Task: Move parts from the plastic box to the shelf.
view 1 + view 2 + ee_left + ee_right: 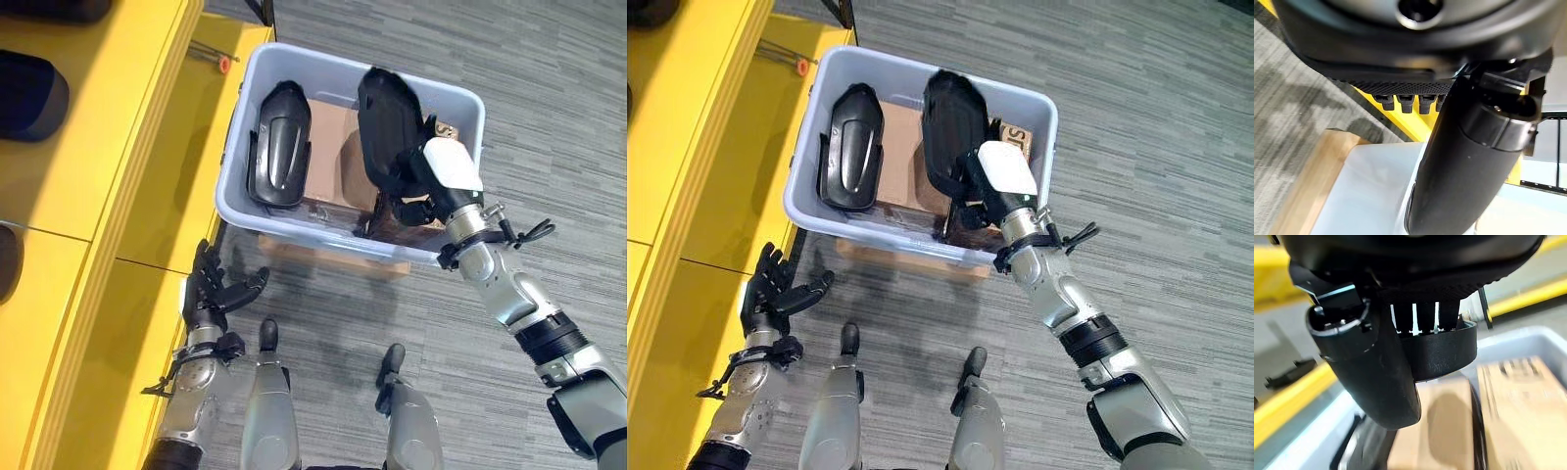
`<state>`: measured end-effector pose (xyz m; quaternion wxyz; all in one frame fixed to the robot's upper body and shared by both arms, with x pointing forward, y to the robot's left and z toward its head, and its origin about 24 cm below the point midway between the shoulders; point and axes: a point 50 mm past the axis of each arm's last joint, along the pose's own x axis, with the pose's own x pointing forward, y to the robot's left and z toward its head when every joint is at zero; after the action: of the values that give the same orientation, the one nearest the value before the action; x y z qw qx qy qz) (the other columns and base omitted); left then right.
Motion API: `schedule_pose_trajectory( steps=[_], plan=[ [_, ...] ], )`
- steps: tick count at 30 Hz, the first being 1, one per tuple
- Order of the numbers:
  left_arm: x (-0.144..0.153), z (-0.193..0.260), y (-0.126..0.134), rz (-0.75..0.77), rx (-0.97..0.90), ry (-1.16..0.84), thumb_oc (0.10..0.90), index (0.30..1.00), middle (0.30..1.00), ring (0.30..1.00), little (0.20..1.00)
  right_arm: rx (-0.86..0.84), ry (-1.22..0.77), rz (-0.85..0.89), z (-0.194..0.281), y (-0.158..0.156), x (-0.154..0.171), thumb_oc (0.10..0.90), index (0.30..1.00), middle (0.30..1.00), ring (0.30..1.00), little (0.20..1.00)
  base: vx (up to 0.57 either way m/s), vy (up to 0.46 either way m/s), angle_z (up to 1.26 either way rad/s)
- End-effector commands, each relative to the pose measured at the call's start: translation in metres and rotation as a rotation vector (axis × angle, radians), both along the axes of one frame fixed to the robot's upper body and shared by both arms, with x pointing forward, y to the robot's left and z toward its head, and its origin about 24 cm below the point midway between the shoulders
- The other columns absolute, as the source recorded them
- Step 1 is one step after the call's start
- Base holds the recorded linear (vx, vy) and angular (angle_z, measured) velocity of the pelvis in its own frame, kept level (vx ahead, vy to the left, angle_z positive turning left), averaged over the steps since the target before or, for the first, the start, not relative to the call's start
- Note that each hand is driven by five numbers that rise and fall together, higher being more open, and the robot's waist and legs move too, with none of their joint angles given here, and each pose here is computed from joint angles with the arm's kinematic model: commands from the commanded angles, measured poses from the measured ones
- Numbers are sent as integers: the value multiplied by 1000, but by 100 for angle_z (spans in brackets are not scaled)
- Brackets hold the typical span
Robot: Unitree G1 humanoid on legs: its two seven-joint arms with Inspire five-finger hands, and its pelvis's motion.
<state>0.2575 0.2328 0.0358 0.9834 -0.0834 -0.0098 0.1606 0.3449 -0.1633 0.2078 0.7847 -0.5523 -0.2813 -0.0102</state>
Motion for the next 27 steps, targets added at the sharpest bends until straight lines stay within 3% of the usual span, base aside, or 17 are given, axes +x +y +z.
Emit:
schedule_pose_trajectory(
  steps=[1, 19, 27],
  plan=[
    [-2, 16, -2, -44, 54, -105, 900, 1000, 1000, 1000, 1000, 13, -305, 78, 64, 7, -15, 400, 300, 300, 300, 300, 39, -17, -1],
    [-26, -9, 9, -39, 22, 2, 900, 1000, 1000, 1000, 1000, -160, -331, 194, 94, 25, -25, 400, 300, 300, 300, 300, 40, -45, -9],
    [-44, -19, 17, 50, -76, 13, 900, 1000, 1000, 1000, 1000, -229, -398, 289, 129, 46, -31, 400, 300, 300, 300, 300, -165, -195, -5]
  ],
)
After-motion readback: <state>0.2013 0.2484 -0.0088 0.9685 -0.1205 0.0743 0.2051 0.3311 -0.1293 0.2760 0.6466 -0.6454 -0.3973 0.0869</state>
